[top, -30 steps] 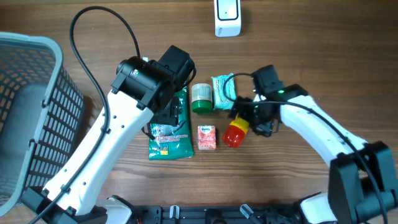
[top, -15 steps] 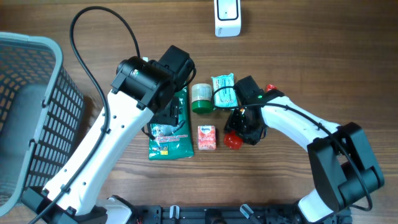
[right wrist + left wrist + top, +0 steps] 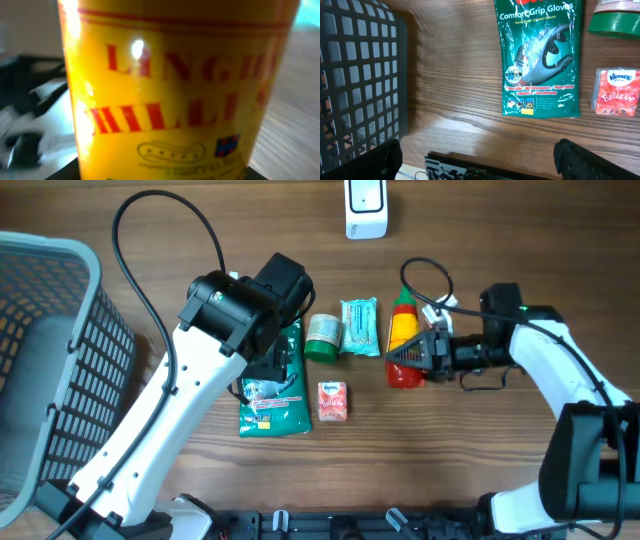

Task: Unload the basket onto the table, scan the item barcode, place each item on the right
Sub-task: 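Lift the sriracha bottle and carry it up to the scanner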

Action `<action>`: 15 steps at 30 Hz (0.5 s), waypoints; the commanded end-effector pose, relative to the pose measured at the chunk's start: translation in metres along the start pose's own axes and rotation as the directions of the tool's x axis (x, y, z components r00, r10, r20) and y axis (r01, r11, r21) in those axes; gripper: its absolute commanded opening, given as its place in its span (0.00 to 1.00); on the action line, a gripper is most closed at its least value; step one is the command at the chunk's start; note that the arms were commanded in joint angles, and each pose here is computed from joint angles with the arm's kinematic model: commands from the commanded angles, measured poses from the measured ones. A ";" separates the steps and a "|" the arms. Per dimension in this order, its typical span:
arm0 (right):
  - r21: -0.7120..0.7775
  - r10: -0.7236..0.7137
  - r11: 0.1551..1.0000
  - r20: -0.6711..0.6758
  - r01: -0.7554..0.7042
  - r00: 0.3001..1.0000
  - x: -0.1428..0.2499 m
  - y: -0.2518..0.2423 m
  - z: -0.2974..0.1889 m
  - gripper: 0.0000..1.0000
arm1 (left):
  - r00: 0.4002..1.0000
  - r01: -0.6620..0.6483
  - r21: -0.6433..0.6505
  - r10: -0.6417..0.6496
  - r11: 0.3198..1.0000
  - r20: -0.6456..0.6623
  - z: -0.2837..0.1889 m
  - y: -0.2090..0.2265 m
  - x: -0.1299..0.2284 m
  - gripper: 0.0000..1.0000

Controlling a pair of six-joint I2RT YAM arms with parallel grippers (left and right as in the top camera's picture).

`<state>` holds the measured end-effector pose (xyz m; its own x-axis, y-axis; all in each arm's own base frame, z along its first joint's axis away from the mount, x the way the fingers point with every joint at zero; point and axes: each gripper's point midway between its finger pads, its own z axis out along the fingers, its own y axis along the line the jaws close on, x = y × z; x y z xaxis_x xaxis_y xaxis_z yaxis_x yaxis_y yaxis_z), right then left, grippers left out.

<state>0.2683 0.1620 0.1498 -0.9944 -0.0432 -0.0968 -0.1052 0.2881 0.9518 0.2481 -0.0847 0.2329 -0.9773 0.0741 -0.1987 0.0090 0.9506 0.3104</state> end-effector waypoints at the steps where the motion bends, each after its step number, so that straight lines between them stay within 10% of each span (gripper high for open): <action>1: -0.277 -0.338 0.886 0.162 0.371 0.927 -0.013 0.064 -0.010 0.47 | 1.000 0.026 -0.009 -0.025 1.000 0.019 -0.003 0.006 0.001 1.00; 15: -0.236 -0.625 0.709 0.224 0.664 0.748 -0.064 0.083 -0.019 0.34 | 0.999 0.026 -0.009 -0.026 1.000 0.019 -0.003 0.006 0.001 1.00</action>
<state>0.3149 0.1701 0.2065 -0.6573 -0.0012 -0.7536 -0.7535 0.0183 0.6572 0.2483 -0.0848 0.2329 -0.9771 0.0736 -0.1998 0.0083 0.9508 0.3097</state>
